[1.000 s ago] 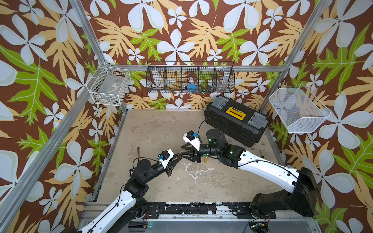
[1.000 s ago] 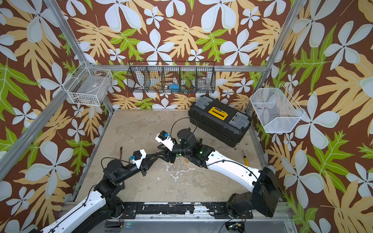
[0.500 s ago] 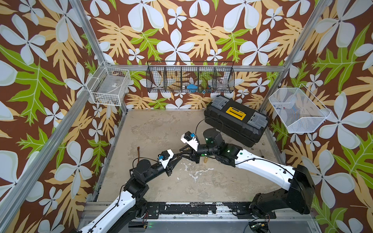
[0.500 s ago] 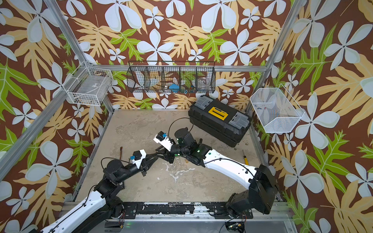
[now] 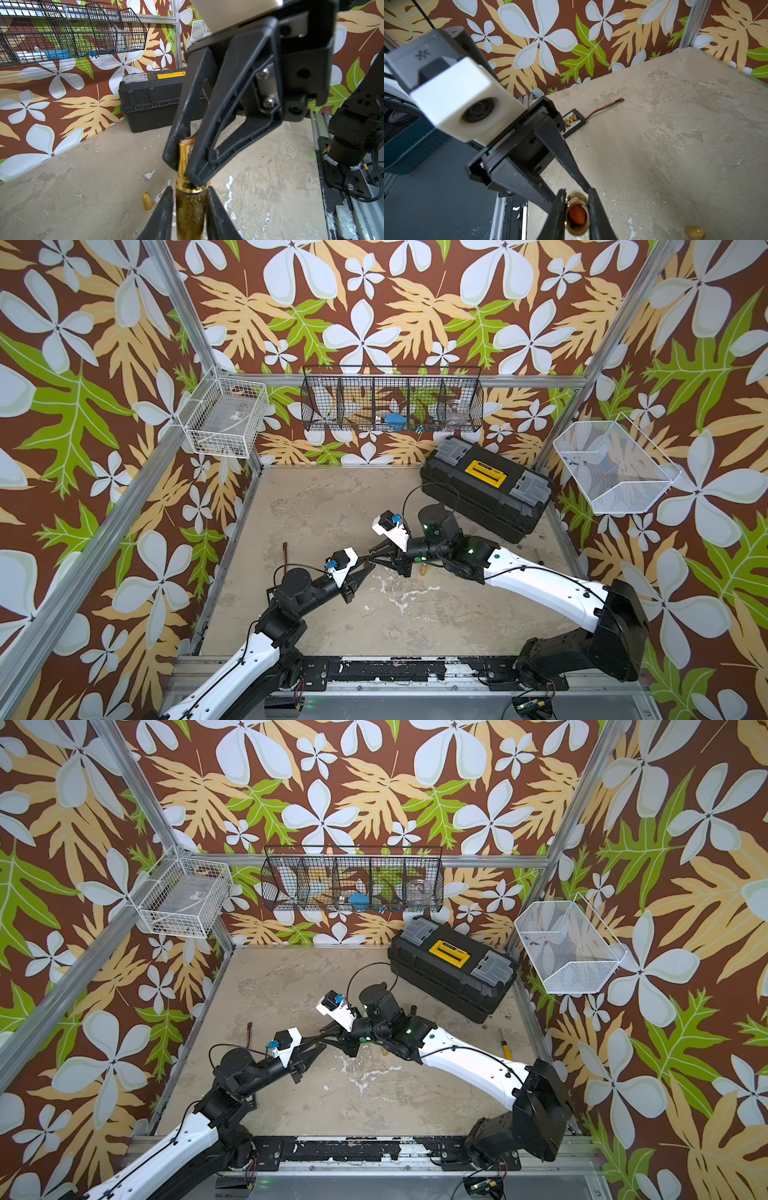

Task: Open the lipstick cap
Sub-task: Place the lipstick at the center of the board.

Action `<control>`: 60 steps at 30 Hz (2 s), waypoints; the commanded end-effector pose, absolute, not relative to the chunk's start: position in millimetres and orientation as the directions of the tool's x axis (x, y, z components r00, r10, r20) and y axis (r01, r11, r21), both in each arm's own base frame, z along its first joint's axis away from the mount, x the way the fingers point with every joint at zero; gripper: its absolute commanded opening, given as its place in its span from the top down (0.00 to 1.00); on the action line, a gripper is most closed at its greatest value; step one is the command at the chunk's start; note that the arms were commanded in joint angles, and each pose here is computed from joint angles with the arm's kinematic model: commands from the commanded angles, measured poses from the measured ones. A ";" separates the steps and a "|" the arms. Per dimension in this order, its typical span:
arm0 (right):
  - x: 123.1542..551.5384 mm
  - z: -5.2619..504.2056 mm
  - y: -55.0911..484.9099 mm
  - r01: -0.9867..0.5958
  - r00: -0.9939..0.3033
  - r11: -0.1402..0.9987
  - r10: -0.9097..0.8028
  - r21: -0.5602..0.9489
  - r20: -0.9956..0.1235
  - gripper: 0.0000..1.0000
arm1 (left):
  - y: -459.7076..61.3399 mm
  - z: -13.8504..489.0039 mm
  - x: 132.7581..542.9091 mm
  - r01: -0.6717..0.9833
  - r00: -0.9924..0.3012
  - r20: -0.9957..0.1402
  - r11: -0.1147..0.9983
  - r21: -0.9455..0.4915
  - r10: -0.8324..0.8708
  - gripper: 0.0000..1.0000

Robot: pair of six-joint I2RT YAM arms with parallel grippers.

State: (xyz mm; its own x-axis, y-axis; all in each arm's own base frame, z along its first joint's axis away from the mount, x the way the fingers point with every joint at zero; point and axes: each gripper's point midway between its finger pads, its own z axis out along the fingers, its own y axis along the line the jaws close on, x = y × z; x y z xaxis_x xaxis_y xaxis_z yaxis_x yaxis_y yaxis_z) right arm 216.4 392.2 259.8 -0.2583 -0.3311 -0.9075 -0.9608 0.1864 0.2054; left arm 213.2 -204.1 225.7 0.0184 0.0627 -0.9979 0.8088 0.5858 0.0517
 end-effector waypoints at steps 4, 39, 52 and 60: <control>223.7 266.1 388.8 -0.956 -0.248 0.233 -0.317 0.178 -0.915 0.84 | -205.5 225.2 213.6 0.812 0.018 -0.998 0.581 0.048 0.057 0.50; 322.2 104.8 362.8 -0.656 -0.499 0.753 -0.373 0.059 -0.782 0.84 | -110.4 244.6 276.3 0.253 -0.153 -0.987 0.963 -0.090 -0.052 0.35; 322.0 77.6 372.6 -0.660 -0.466 0.751 -0.423 -0.013 -0.777 0.84 | -103.4 245.3 276.3 0.219 -0.147 -0.988 0.973 -0.070 -0.038 0.32; 326.7 71.9 369.0 -0.640 -0.459 0.767 -0.426 -0.042 -0.780 0.84 | -104.7 244.3 276.2 0.228 -0.148 -0.988 0.972 -0.064 -0.030 0.30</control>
